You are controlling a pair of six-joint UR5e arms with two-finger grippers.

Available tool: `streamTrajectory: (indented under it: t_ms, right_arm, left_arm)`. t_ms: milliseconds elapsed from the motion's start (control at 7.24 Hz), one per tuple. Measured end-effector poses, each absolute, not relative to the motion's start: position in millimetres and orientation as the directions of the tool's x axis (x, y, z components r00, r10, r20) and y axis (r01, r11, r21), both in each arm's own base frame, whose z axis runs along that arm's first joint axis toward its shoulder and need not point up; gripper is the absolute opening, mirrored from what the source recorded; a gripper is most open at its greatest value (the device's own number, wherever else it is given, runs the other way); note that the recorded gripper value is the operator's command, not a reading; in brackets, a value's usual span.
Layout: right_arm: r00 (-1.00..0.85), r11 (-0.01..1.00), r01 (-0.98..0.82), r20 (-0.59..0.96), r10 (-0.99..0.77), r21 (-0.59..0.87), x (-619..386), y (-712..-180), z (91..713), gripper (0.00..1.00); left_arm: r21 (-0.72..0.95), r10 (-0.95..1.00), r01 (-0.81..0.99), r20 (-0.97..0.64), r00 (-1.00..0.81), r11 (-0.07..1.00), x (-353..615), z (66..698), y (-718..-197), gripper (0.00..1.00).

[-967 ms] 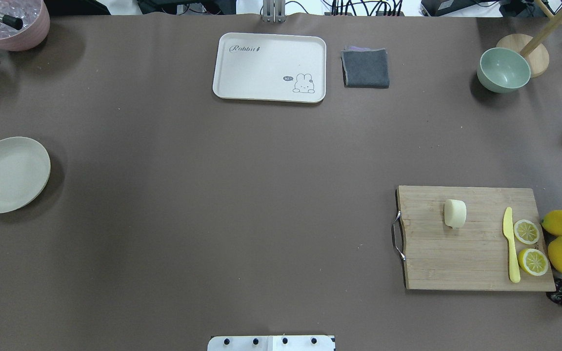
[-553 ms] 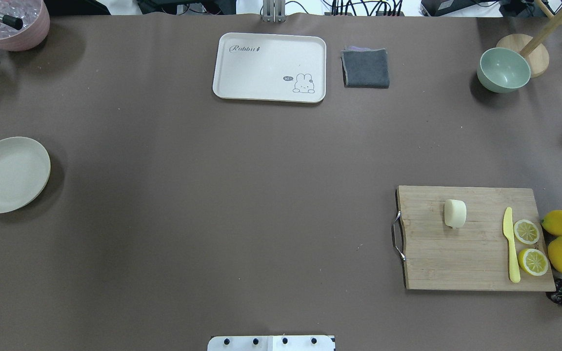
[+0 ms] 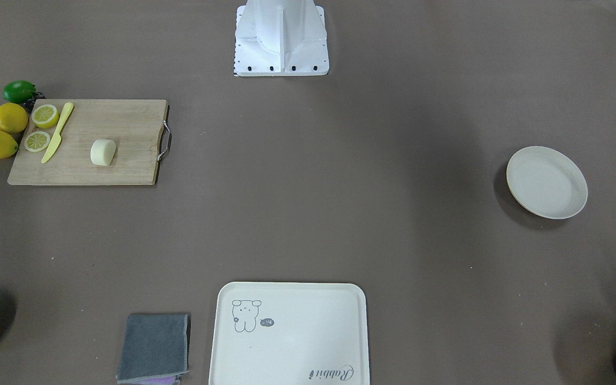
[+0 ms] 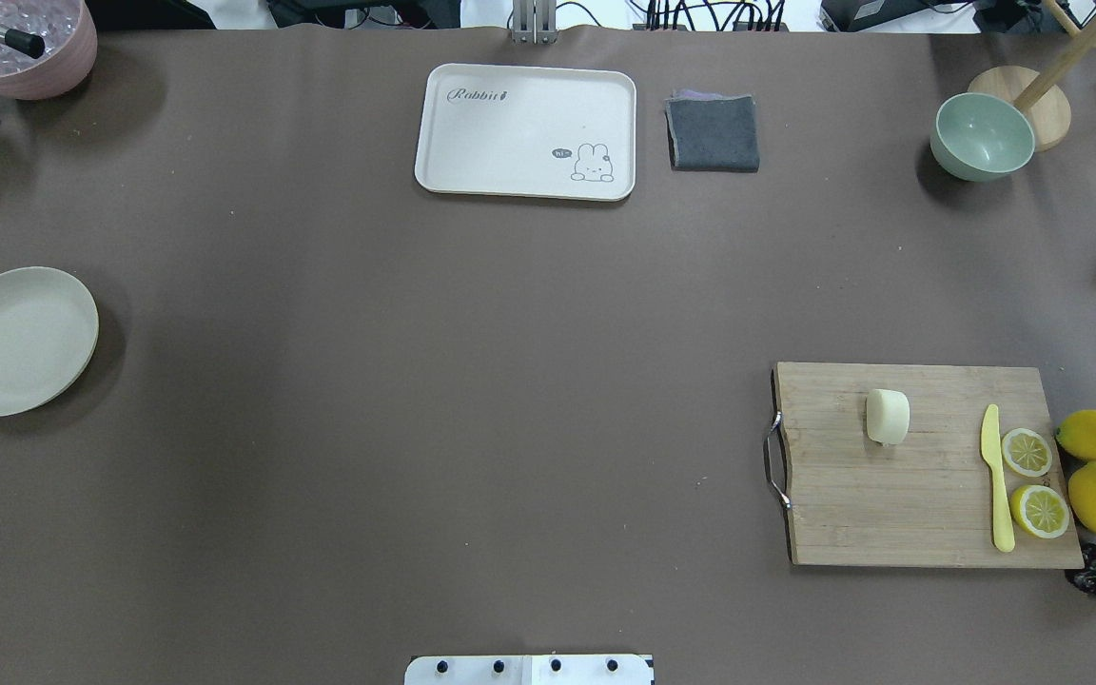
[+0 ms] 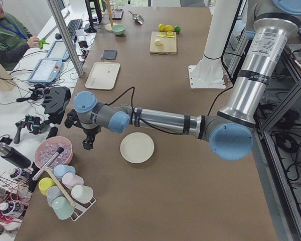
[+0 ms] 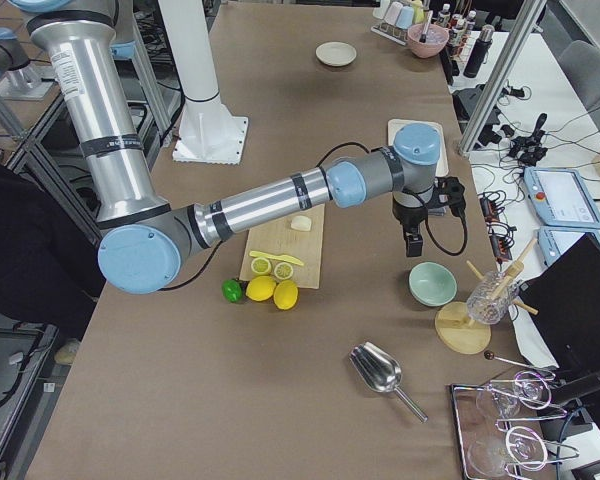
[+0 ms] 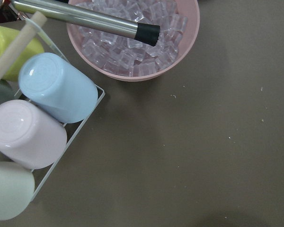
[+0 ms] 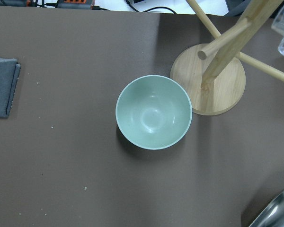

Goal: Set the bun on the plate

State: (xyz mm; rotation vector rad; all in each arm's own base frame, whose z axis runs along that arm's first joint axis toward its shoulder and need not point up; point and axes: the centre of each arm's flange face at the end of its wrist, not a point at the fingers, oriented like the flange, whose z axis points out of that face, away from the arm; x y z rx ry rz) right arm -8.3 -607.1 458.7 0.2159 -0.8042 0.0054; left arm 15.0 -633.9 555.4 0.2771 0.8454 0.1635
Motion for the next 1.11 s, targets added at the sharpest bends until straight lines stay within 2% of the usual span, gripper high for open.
streamTrajectory:
  t_ms: [691,829,1105]
  right_arm:
    - [0.666,0.979,-0.033,0.735,-0.129,0.202,-39.0,-599.0,445.9,1.0]
    - [0.667,0.98,-0.023,0.733,-0.133,0.199,-45.0,-598.0,448.3,1.0]
    - [0.669,0.982,-0.013,0.732,-0.132,0.189,-50.6,-595.4,454.8,1.0]
  left_arm:
    - [0.439,0.466,-0.198,-0.668,0.581,0.876,91.2,633.1,-550.5,0.96]
    - [0.447,0.489,-0.226,-0.662,0.568,0.866,100.6,645.3,-536.9,0.92]
    - [0.438,0.499,-0.251,-0.661,0.56,0.863,107.7,663.5,-521.1,0.91]
